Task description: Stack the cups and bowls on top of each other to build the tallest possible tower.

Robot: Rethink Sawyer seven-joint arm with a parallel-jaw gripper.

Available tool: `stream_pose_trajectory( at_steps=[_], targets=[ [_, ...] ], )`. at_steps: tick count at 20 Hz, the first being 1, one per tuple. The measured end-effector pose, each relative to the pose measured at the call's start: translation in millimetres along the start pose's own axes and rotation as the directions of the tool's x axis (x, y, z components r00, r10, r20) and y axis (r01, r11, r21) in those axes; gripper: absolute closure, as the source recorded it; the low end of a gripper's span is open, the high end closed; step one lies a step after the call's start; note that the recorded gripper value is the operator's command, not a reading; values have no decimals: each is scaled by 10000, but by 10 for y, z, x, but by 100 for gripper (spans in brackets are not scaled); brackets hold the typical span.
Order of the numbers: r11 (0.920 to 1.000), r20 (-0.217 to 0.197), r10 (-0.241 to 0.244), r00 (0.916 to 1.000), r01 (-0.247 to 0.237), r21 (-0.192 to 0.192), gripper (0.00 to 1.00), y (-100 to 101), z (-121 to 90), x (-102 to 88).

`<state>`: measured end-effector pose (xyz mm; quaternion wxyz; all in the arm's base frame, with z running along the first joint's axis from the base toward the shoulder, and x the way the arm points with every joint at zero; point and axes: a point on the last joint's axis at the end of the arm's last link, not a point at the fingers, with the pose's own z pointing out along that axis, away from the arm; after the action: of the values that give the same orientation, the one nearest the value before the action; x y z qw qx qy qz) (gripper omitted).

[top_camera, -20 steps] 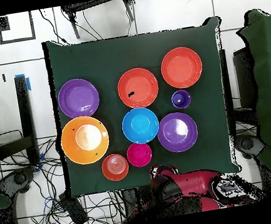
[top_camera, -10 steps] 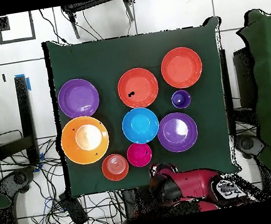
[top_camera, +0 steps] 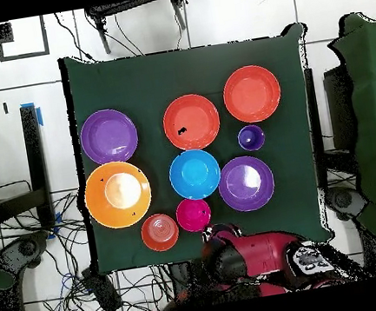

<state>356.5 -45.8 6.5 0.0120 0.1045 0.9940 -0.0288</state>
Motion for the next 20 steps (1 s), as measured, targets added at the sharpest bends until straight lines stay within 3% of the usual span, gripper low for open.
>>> stream_pose_trajectory(
  at_steps=[20],
  targets=[
    [9999,6,162,9999,-162,-45,0,138,22,-29]
  ],
)
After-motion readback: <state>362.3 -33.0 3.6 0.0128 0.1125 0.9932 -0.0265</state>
